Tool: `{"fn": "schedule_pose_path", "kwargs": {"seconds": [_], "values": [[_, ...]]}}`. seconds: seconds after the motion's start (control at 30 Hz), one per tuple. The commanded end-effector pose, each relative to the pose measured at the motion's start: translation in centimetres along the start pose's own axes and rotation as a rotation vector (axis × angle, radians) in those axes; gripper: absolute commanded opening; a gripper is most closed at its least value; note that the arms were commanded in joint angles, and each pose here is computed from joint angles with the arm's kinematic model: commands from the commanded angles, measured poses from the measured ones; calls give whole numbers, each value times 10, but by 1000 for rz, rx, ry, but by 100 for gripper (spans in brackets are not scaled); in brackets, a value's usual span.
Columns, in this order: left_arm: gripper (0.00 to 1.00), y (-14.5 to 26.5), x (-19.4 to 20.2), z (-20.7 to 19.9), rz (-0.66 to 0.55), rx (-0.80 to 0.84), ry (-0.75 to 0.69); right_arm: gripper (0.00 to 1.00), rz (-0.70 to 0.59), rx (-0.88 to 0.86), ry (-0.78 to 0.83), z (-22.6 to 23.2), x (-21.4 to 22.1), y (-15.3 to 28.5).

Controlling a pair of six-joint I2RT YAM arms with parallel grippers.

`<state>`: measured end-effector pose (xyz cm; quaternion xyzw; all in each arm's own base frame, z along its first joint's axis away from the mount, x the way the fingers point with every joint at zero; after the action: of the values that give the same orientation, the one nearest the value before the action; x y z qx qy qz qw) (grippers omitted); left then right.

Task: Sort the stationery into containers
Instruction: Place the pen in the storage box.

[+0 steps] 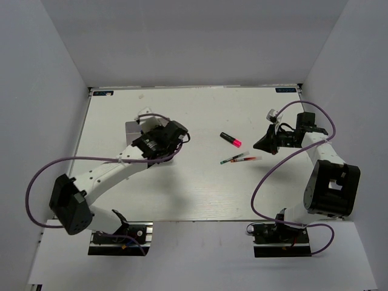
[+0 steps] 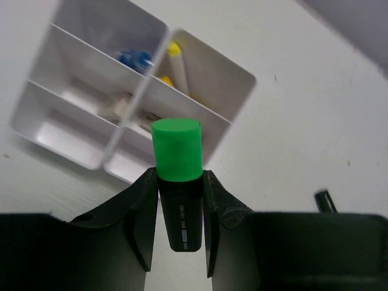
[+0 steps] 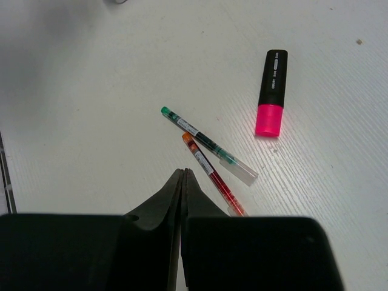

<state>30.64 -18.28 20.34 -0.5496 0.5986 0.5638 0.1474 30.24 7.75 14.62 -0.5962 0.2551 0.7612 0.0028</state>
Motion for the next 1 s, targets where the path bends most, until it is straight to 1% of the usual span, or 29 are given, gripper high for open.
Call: {"fn": "schedule_pose_path", "kwargs": {"seconds": [0.0,0.13,0.17,0.27,0.33,0.37,0.53,0.77,0.8,0.97], "values": [[0,11,-53,39,-274,-94,225,2,-33,-37,18,0,-9,-5],[0,21,-72,57,-367,-122,293,2,-27,-44,20,1,-10,-7],[0,19,-71,67,-376,-151,278,2,-29,-46,14,2,-10,-7],[0,13,-62,88,-407,-194,290,2,-32,-50,21,3,-11,-8],[0,11,-61,96,-423,-212,307,2,-37,-51,23,3,-13,-7],[0,10,-64,102,-441,-226,339,2,-39,-55,16,4,-13,-7],[0,3,-72,108,-499,-266,359,2,-33,-62,22,6,-13,-7],[0,-17,-63,116,-525,-335,309,2,-37,-68,20,7,-12,-6],[0,-22,-62,118,-536,-351,299,3,-38,-67,30,6,-14,-6],[0,-35,-54,121,-542,-381,294,3,-31,-77,15,7,-12,-6]]}}
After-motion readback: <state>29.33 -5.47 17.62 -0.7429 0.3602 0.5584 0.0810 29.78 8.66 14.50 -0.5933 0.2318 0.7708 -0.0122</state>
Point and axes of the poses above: each gripper's point midway between its finger pads, its own y axis back along the fingers, its own z axis along the line the jaws close on, x = y × z, the point moved 2 cm from there along y, back along the fingers, and after that the axes turned 3 degrees about y, right-handed, at the moved point
